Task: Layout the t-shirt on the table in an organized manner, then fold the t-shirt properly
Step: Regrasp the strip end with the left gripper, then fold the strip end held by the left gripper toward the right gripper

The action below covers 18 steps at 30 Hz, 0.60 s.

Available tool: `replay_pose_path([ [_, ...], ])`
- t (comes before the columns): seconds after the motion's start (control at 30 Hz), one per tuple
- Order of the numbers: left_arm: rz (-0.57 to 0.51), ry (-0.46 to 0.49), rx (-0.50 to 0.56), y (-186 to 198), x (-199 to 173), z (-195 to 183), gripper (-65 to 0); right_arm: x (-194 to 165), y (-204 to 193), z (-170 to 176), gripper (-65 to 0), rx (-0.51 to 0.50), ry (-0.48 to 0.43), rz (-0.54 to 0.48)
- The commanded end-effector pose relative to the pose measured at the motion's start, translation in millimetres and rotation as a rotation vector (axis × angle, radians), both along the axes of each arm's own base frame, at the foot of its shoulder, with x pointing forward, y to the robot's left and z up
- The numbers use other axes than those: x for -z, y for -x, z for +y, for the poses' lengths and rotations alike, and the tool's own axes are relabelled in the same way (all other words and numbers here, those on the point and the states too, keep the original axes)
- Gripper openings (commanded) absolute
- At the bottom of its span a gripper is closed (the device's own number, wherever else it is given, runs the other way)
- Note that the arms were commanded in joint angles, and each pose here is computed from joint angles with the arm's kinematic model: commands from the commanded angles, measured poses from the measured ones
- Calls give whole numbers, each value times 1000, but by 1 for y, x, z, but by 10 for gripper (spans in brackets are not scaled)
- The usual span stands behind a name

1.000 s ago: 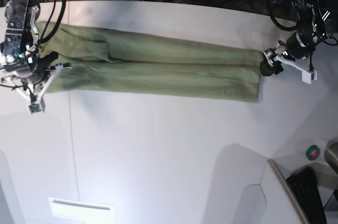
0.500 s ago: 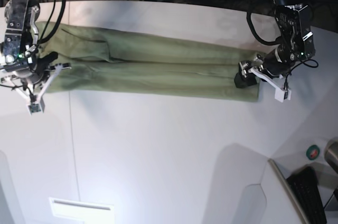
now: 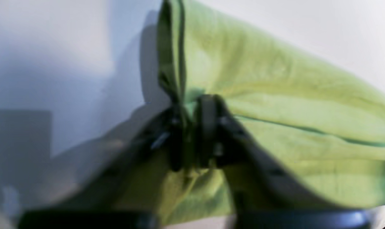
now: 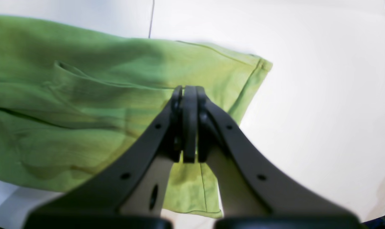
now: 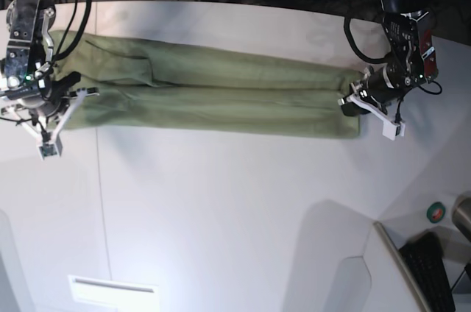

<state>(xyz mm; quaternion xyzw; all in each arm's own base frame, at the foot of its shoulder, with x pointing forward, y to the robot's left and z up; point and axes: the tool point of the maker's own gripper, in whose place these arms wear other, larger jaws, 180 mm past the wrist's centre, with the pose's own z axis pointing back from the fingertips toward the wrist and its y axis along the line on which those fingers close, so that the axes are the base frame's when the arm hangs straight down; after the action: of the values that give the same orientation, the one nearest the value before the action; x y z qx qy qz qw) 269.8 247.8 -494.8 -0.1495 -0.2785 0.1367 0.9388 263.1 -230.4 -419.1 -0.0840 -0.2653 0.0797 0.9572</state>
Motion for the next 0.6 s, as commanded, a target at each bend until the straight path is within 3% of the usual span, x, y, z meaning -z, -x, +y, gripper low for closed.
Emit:
replay_pose_path([
  [0.0,34,-47,8,2,0,13,-650,-10,-8,-3,-650,-7,11,-37],
  [0.13,13,-83,22,-5,-10,24,-650,-10,-8,-3,-650,-7,11,-37],
  [0.37,-146,-193,79,-16,-69,17,-650,-10,-8,-3,-650,-7,11,-37],
  [0.57,-155,-233,175,-10,-97,-36,-650,-9,-8,-3,-650,-7,10,-36],
])
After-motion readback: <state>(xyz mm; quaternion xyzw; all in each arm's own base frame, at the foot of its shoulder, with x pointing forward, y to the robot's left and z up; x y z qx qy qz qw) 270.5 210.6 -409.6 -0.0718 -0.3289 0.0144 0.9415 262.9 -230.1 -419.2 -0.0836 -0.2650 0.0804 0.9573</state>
